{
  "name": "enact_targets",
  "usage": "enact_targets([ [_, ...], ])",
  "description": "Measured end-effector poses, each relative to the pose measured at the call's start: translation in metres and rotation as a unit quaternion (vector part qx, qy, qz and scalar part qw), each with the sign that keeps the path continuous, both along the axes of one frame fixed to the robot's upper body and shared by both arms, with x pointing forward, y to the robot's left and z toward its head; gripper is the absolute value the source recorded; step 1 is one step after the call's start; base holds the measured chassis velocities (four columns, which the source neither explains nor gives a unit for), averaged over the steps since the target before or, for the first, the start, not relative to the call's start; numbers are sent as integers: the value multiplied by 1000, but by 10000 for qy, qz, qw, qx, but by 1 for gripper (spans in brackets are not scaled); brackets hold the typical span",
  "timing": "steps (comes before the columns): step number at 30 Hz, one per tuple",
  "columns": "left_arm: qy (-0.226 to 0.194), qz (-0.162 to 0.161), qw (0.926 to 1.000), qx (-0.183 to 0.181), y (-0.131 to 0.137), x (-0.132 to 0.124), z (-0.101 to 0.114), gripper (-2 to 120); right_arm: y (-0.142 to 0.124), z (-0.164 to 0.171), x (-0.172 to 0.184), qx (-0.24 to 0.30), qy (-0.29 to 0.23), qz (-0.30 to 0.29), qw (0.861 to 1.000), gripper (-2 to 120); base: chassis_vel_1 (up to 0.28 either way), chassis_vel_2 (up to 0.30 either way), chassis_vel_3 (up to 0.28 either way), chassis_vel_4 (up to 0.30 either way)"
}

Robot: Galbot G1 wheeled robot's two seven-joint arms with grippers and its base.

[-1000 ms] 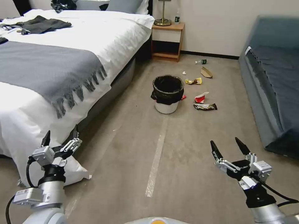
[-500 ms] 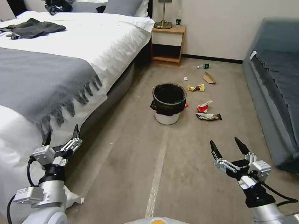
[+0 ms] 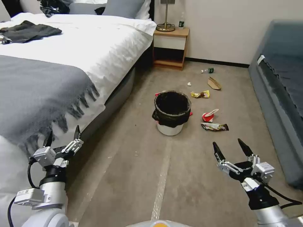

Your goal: Pick up the trash can from the floor.

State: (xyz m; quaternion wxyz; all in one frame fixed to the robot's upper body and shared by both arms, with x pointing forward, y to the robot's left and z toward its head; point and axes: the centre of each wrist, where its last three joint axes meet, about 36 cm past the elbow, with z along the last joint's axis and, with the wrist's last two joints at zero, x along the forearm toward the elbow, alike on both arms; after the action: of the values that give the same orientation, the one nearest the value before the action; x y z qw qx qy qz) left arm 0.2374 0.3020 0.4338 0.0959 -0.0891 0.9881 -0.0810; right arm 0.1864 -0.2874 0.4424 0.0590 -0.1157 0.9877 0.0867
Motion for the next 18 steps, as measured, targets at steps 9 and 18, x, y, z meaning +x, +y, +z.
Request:
enact_targets([
  [9,-22,-24,10000,-29,0,0,-1,100,0,-1,0,-7,13,-1,10000,100,-113,112,116,-118],
  [18,-28,-27,10000,-47,-1,1,-2,100,-2,-3,1,-7,24,-2,10000,100,-118,119,124,-112],
])
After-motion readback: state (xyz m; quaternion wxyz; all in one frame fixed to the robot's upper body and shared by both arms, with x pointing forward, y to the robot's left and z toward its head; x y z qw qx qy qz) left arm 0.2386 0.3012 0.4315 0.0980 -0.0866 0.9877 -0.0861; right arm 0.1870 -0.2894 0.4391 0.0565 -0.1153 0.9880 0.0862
